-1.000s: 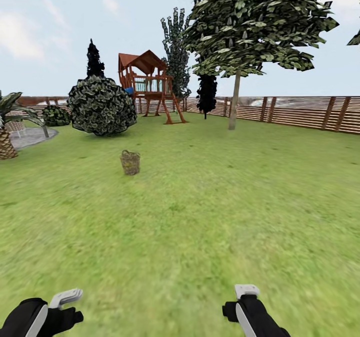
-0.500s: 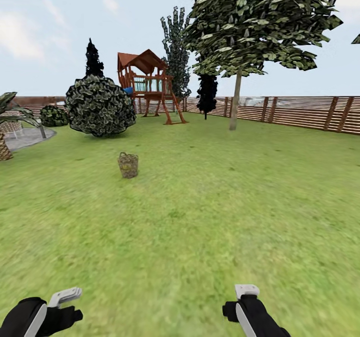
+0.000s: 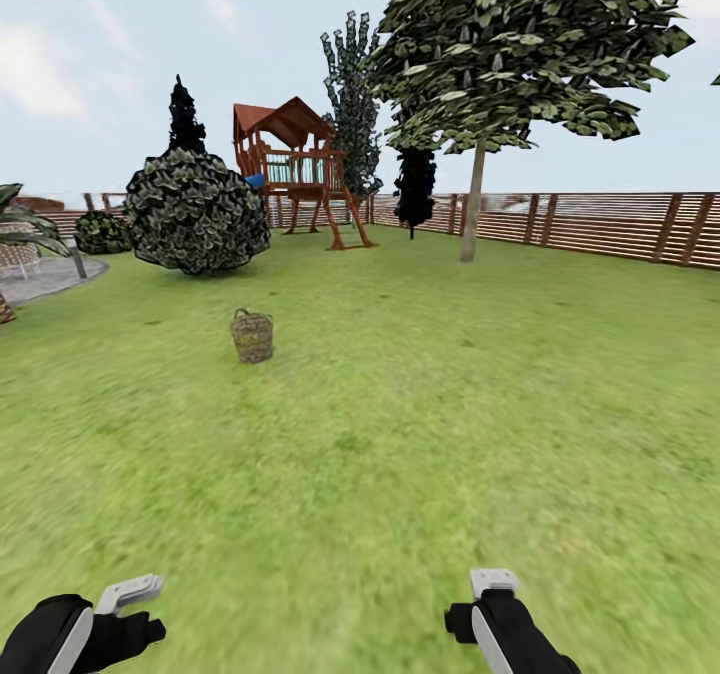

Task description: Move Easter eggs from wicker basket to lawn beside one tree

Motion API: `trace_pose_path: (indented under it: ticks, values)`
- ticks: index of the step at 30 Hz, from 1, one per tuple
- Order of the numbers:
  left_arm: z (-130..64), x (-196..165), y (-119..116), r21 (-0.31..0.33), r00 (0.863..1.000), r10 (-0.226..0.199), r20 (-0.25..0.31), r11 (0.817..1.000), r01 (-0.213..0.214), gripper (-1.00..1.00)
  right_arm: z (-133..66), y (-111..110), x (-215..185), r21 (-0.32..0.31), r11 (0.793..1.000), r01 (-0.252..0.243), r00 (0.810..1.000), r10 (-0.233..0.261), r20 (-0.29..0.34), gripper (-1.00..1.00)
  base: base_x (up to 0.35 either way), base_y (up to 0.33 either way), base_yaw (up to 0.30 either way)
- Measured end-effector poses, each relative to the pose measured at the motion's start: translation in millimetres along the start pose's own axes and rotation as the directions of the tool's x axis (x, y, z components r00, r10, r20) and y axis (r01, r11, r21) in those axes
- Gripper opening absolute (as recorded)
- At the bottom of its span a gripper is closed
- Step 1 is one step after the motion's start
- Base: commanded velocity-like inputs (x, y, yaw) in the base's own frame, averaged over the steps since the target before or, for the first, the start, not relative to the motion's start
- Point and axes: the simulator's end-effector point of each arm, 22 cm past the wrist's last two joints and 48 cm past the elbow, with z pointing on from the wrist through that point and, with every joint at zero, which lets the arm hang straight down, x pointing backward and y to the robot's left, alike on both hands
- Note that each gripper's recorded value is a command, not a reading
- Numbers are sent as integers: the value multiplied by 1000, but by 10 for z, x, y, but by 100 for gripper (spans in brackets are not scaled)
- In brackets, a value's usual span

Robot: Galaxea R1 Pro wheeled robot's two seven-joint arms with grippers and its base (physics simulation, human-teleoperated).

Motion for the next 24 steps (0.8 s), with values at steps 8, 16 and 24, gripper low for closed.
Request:
trace_pose_path:
  ticks: [8, 16, 24]
  values:
    - [1, 2, 5, -1, 1000, -1, -1, 1000, 1, 100, 2, -2, -1, 1, 1000, 0, 1000, 0, 0, 100, 337, 0, 115]
    - [4, 5, 4, -1, 1000, -1, -2, 1000, 1, 100, 4, -4, 4, 1, 1000, -1, 1000, 1, -1, 100, 338, 0, 45]
    - [9, 12, -3, -1, 1000, -1, -3, 1000, 1, 100, 4, 1, 5, 0, 1000, 1, 1000, -1, -1, 100, 337, 0, 1]
